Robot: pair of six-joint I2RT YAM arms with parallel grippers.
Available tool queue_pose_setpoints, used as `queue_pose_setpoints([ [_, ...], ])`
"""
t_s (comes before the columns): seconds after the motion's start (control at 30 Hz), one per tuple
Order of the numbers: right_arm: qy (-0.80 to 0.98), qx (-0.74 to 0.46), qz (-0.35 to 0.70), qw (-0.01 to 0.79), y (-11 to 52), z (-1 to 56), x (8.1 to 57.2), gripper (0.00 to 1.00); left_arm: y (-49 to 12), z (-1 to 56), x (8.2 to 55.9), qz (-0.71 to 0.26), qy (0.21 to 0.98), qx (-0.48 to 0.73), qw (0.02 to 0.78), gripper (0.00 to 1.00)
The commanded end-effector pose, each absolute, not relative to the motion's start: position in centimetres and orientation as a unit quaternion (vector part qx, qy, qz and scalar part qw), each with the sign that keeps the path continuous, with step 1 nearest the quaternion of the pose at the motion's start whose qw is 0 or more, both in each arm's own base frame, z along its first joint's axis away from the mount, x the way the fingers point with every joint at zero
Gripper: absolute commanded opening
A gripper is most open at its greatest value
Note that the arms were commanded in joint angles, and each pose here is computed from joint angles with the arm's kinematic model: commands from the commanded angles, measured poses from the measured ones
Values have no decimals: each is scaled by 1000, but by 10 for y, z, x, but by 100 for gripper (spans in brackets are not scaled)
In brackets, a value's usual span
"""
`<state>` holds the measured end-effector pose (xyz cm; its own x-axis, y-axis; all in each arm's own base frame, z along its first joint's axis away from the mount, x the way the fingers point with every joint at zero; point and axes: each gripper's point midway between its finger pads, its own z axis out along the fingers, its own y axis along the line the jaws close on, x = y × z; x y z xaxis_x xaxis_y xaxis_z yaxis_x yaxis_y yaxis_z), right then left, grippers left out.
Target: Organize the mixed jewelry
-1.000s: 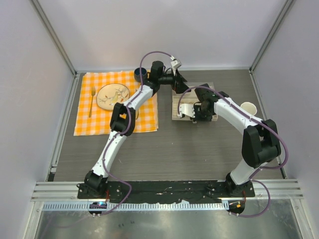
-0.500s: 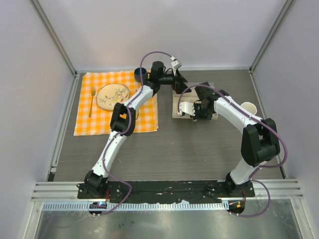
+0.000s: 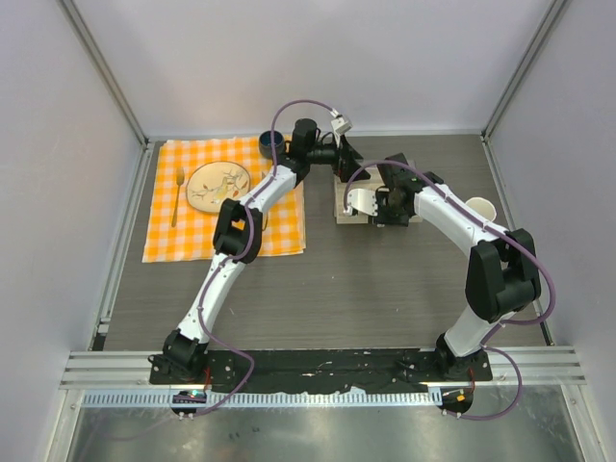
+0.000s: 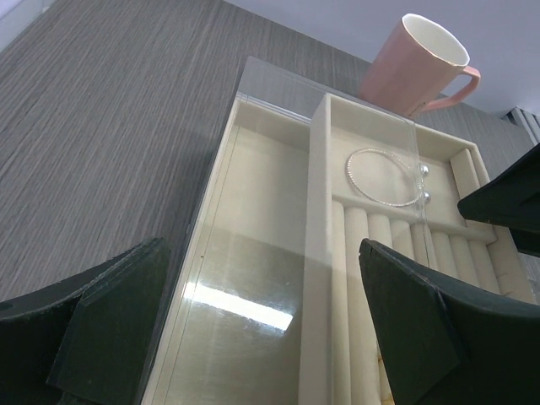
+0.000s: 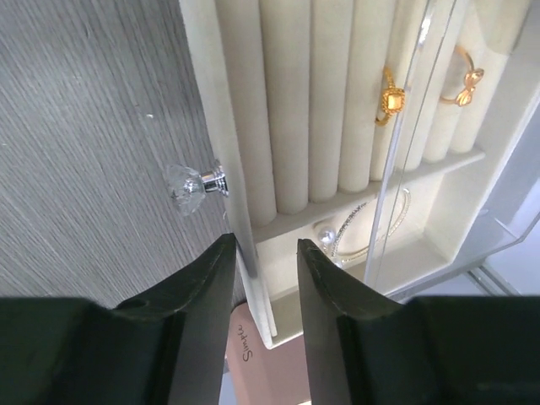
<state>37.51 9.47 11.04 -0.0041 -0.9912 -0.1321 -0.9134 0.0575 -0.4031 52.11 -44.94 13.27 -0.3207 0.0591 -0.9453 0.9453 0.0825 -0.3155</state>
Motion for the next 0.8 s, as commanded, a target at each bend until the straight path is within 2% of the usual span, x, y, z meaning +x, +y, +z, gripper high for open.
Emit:
queue_pose_setpoints([
  [0.0, 692, -661, -147, 250, 97, 143, 404, 44, -461, 130, 503, -558, 596, 426, 391, 100],
  [0.33, 697, -650, -155, 260, 98, 142, 411, 49, -461, 129, 502, -558, 596, 426, 390, 100],
  [0.57, 701, -639, -148, 280, 104, 140, 416, 56, -462, 128, 501, -560, 596, 425, 388, 100],
  [0.77, 708, -625, -144, 295, 108, 139, 422, 57, -462, 129, 501, -563, 596, 423, 387, 100],
])
